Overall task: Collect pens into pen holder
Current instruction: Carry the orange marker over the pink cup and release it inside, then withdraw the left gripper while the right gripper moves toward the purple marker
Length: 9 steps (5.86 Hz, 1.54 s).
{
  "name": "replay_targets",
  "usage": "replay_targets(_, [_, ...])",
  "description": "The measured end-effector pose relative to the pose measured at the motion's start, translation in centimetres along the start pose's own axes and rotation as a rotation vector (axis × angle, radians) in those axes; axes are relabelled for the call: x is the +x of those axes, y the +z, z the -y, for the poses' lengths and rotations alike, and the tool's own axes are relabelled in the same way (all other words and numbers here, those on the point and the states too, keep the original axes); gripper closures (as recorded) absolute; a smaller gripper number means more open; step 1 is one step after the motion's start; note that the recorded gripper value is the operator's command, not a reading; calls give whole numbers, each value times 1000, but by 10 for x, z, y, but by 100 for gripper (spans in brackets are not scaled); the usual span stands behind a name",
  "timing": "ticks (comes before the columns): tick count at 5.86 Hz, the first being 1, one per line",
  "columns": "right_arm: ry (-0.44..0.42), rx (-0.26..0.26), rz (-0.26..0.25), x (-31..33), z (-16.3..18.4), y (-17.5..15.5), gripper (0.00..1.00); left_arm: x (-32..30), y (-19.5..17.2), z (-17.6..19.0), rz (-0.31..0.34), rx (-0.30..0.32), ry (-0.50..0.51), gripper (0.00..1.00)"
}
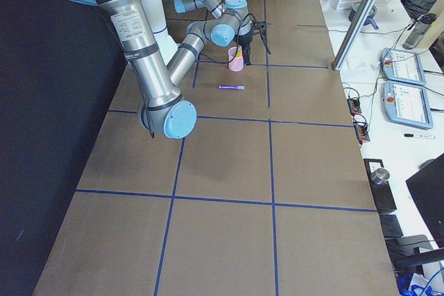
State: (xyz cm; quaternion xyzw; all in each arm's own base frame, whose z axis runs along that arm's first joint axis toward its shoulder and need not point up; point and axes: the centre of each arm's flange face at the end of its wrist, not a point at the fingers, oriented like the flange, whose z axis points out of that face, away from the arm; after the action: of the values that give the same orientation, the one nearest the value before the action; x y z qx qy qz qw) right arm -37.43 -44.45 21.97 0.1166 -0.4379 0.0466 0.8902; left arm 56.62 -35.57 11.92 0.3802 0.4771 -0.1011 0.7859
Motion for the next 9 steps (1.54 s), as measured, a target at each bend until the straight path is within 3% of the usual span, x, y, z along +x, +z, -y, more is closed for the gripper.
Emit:
replay_targets(2, [-16, 1, -2, 2, 2, 0, 0, 5, -23, 13, -63, -59, -4, 0])
replay_targets(3, [-24, 2, -3, 3, 2, 0, 0, 1, -31, 21, -64, -103, 24, 0])
replay_targets(4, [-25, 0, -8, 5, 2, 1, 0, -18, -36, 37, -38, -191, 46, 0])
replay_targets(7, [-4, -28, -59, 35, -13, 18, 0, -107, -36, 83, 59, -546, 43, 0])
replay_targets(8, [-5, -51, -79, 39, -24, 31, 1, -126, -33, 83, 104, -620, 43, 0])
replay_targets(9, [-13, -72, -91, 37, -34, 44, 1, -136, -31, 82, 136, -651, 38, 0])
